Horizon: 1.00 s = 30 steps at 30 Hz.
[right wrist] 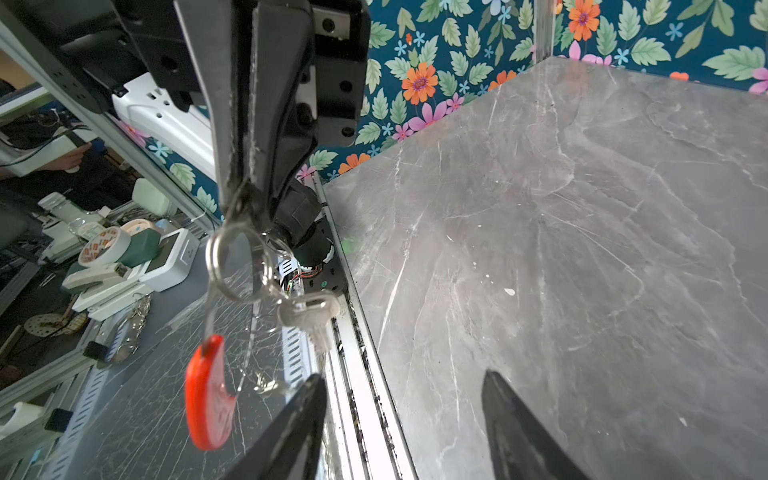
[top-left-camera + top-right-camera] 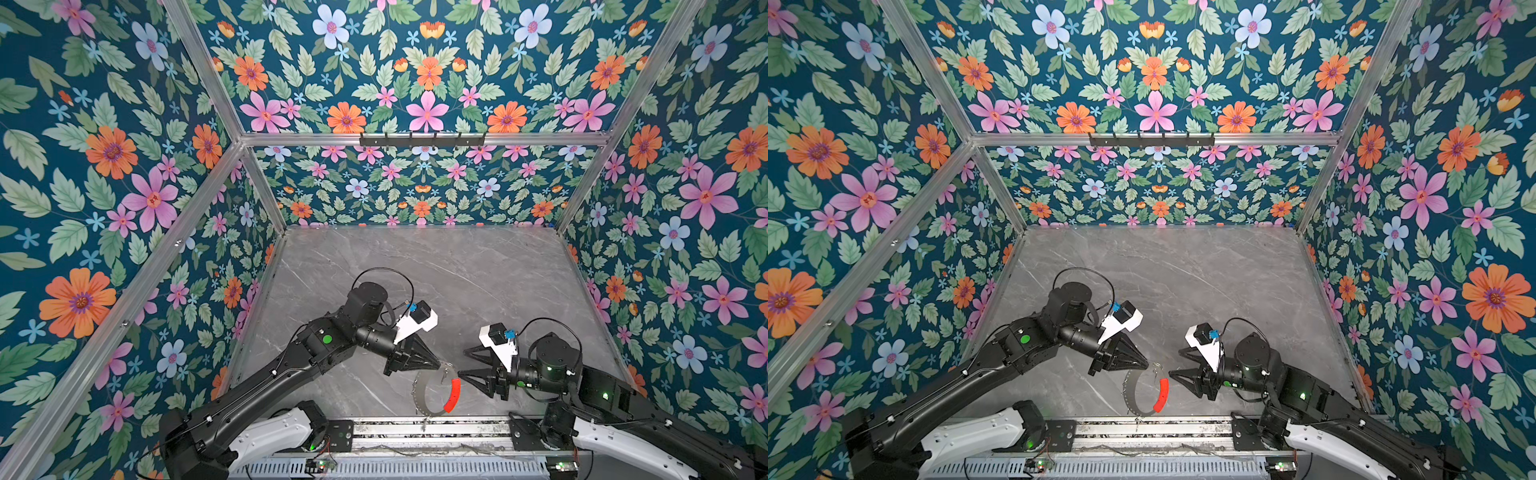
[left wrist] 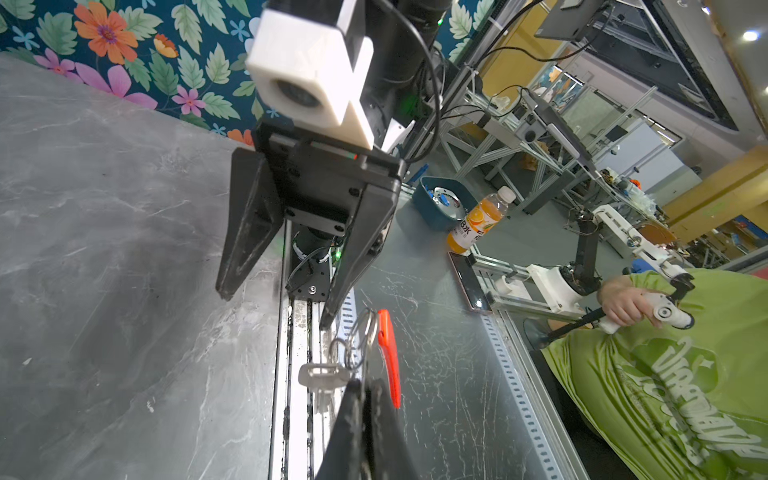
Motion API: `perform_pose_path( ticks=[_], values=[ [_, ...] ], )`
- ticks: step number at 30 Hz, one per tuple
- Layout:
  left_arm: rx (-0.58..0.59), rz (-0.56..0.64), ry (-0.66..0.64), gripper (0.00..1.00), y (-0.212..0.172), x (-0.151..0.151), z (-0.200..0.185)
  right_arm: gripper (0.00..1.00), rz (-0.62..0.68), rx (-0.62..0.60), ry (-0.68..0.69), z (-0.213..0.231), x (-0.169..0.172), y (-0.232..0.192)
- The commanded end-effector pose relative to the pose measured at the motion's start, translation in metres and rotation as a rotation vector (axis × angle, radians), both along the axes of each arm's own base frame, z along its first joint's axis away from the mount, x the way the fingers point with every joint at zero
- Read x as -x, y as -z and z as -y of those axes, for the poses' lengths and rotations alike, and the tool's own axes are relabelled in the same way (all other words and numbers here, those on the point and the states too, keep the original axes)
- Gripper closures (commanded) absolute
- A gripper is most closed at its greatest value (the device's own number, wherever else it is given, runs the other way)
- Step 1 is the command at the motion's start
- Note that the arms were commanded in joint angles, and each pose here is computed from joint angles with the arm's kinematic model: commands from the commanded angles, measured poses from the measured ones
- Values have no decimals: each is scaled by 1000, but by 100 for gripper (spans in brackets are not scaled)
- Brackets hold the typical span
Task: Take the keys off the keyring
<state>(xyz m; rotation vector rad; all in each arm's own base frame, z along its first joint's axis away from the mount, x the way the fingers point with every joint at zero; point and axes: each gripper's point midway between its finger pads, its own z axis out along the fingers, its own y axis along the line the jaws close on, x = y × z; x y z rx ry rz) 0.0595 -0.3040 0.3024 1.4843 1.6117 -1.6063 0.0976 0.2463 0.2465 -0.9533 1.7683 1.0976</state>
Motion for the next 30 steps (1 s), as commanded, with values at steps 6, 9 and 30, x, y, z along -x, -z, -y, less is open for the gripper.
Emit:
perform_pose_path(
  ticks=[6, 9, 30],
  values=[
    [121, 25, 43, 100, -18, 5, 2, 34, 170, -134, -110, -24, 13, -44],
    [127, 24, 43, 100, -19, 5, 2, 33, 205, -114, -124, -33, 17, -45],
    [103, -9, 58, 100, -8, 10, -1, 52, 250, -130, -99, -29, 15, -69]
  ],
)
